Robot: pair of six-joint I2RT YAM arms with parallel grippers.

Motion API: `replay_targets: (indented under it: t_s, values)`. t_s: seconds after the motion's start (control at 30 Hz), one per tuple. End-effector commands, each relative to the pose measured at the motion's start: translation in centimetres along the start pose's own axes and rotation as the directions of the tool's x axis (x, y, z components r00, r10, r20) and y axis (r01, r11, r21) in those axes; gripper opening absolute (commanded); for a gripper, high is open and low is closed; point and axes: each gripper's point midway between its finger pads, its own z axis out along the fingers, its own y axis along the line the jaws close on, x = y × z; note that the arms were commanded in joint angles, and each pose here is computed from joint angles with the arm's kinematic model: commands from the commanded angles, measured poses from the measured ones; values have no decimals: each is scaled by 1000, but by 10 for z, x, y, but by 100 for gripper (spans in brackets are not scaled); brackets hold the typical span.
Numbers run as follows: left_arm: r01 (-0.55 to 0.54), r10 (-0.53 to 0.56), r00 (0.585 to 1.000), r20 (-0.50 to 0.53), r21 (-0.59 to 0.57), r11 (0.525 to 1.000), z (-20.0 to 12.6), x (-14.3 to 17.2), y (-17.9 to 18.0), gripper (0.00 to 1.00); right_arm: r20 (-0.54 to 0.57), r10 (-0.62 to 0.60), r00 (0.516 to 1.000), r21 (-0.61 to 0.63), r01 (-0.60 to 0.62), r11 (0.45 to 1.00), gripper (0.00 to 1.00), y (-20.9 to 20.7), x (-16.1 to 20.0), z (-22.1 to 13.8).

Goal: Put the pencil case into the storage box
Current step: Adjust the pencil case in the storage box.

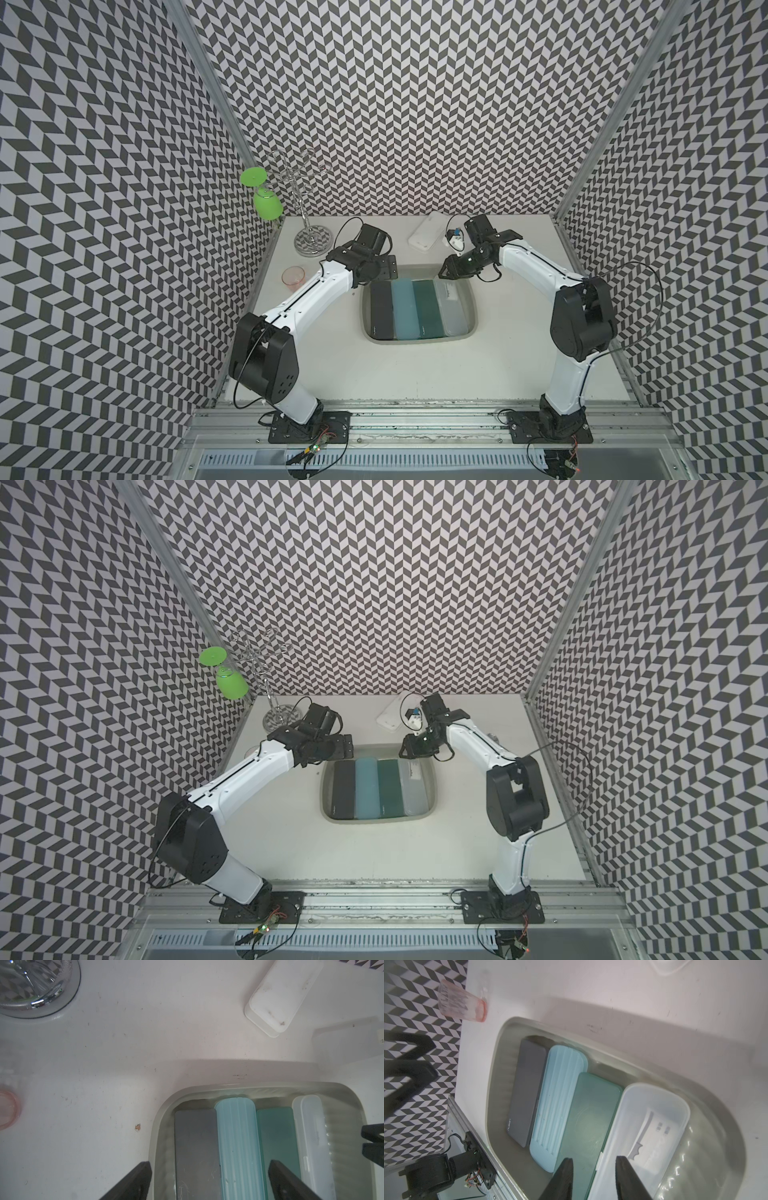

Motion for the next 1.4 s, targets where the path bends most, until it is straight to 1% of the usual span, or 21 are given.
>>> replay_targets:
  t_s: [0.0,0.13,0.23,0.33,0.4,0.47,0.6,0.73,0.8,0.9,0.97,1.03,1.13,1.23,1.37]
  values:
    - [1,-1,1000,-2,-13,1000,-8,7,7,93,-9,-15,1000,-55,14,998,38,6,9,15]
    - [1,-1,1000,-15,-13,1000,-5,13,8,93,-51,-13,999,-78,9,997,38,2,31,37]
    - [0,0,1000,-15,-12,1000,-4,13,8,93,-104,6,995,-60,-12,998,38,-10,53,55]
    - [-4,4,1000,-14,-12,1000,-4,12,8,93,-160,37,986,25,-33,999,38,-33,77,66]
    - [-6,6,1000,-12,-15,1000,-4,11,8,93,-181,50,982,96,-33,995,37,-46,88,65]
    - [-8,7,1000,-9,-16,1000,-4,10,7,93,-188,59,980,138,-33,990,37,-54,93,62]
    - [-7,7,1000,-5,-14,1000,-4,8,7,93,-171,53,984,174,-23,984,37,-54,82,52]
    - [-6,6,1000,6,-8,1000,-6,5,5,93,-107,20,994,176,-1,984,37,-39,50,30]
    - [-8,8,1000,10,-7,1000,-7,3,5,93,-65,-23,998,118,31,992,38,-20,31,17]
    - [-9,9,1000,15,-4,1000,-8,2,4,93,-31,-61,998,82,63,995,39,3,8,6]
    - [-7,7,1000,14,-5,1000,-8,2,4,93,-30,-78,996,78,81,994,41,13,-1,4]
    - [-7,7,1000,15,-4,1000,-8,3,4,93,-17,-93,996,50,94,994,41,24,-8,6]
    - [-7,7,1000,12,-6,1000,-8,4,5,93,-25,-86,996,-6,85,996,40,33,-9,18]
    - [-9,9,1000,12,-15,1000,-10,7,8,93,-34,-75,997,-32,74,997,40,31,-1,32]
    - [-4,4,1000,6,-22,1000,-10,13,12,93,-92,-54,994,-65,48,997,40,17,28,60]
